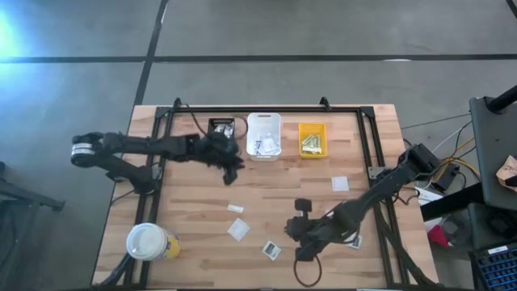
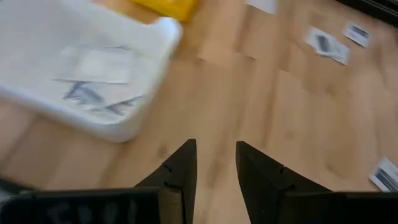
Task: Pick & Place First Aid Supplies
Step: Put the towelette pack into the black basket
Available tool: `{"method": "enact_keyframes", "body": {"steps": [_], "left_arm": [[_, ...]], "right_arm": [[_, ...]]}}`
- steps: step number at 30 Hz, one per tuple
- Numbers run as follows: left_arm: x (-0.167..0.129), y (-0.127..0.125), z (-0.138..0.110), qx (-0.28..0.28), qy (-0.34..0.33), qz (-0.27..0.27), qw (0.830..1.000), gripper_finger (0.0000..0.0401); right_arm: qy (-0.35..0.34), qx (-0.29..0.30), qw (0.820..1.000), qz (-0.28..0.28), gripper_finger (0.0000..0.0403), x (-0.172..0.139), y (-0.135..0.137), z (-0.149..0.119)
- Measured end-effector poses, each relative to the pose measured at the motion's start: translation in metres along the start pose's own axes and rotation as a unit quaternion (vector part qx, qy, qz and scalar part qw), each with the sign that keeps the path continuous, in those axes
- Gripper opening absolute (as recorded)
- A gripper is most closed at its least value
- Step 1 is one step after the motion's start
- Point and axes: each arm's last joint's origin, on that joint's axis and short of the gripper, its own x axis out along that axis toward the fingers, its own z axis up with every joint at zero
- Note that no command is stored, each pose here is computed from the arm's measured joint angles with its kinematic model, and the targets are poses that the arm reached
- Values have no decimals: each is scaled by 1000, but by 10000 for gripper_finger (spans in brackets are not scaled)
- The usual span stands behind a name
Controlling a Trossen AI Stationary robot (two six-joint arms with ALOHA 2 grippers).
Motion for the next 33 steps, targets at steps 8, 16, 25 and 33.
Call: {"method": "enact_keyframes", "body": {"steps": [8, 16, 25, 33], "left_arm": [[-2, -53, -16, 64, 5, -57, 996, 97], [-3, -95, -32, 112, -1, -109, 988, 47], [24, -124, -50, 135, -6, -147, 980, 4], [54, -152, -69, 149, -39, -195, 969, 0]], "right_arm": [[2, -19, 998, 53, 27, 19, 12, -2], [-11, -76, 989, 127, 27, 45, 30, -5], [-10, -64, 987, 149, 27, 58, 40, -7], [-13, -60, 983, 174, 27, 66, 54, -17]]}}
